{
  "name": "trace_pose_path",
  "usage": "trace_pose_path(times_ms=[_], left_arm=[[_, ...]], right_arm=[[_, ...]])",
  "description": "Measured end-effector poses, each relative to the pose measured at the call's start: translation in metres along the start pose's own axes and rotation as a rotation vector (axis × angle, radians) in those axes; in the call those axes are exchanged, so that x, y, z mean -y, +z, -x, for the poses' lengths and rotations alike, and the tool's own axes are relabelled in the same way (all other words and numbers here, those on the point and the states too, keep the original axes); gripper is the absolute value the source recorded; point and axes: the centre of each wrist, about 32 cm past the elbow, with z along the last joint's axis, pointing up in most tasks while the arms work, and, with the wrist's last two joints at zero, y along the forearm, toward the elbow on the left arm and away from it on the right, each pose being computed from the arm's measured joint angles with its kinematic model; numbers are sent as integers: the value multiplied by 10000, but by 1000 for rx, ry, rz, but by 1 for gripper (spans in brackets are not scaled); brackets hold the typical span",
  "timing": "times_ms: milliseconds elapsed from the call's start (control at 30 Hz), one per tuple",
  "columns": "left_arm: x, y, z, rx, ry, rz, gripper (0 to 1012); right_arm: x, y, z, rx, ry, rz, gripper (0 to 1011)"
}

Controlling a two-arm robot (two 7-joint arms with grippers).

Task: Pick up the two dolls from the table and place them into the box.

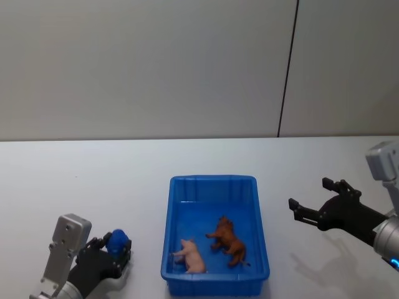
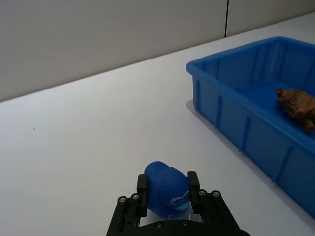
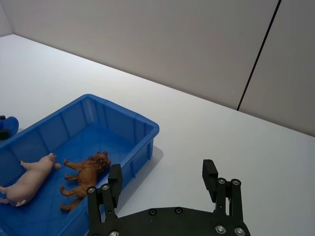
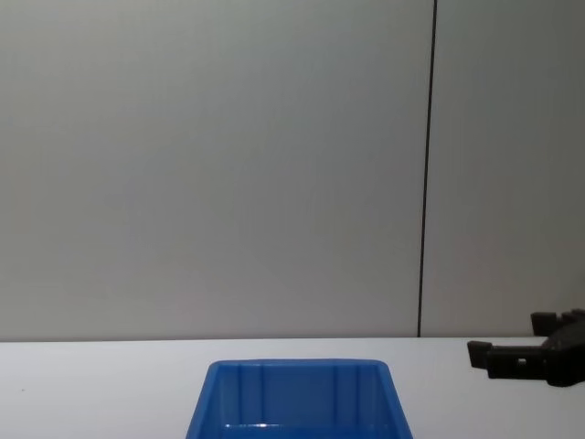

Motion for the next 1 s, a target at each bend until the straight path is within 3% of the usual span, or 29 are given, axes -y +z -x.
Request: trace_pose_path(times_ms=[133, 167, 233, 367, 467, 533, 633, 733, 767, 800, 1000], left_arm=[[16, 121, -22, 23, -3, 34, 474], [16, 121, -22, 23, -3, 34, 466], [33, 217, -30, 41, -6, 63, 447], [58, 333, -31, 62, -12, 96, 421], [108, 487, -12, 88, -25, 143, 410], [134, 547, 2, 97, -32, 162, 393], [203, 674, 52, 110, -51, 204, 375], [299, 796, 144, 120, -83, 247, 361], [299, 796, 144, 120, -83, 247, 349], [344, 845, 192, 122, -98, 265, 358], [512, 987, 366, 126, -157, 319, 566]], right_arm=[[0, 0, 0, 0, 0, 0, 1001], [0, 0, 0, 0, 0, 0, 1000], [0, 0, 0, 0, 0, 0, 1000], [0, 0, 0, 0, 0, 0, 1001], [0, 0, 0, 0, 0, 0, 1001], [0, 0, 0, 0, 0, 0, 1001], [0, 0, 0, 0, 0, 0, 1001], [0, 0, 0, 0, 0, 0, 1001], [0, 0, 0, 0, 0, 0, 1001], [0, 0, 0, 0, 0, 0, 1001], [0, 0, 0, 0, 0, 0, 1001]])
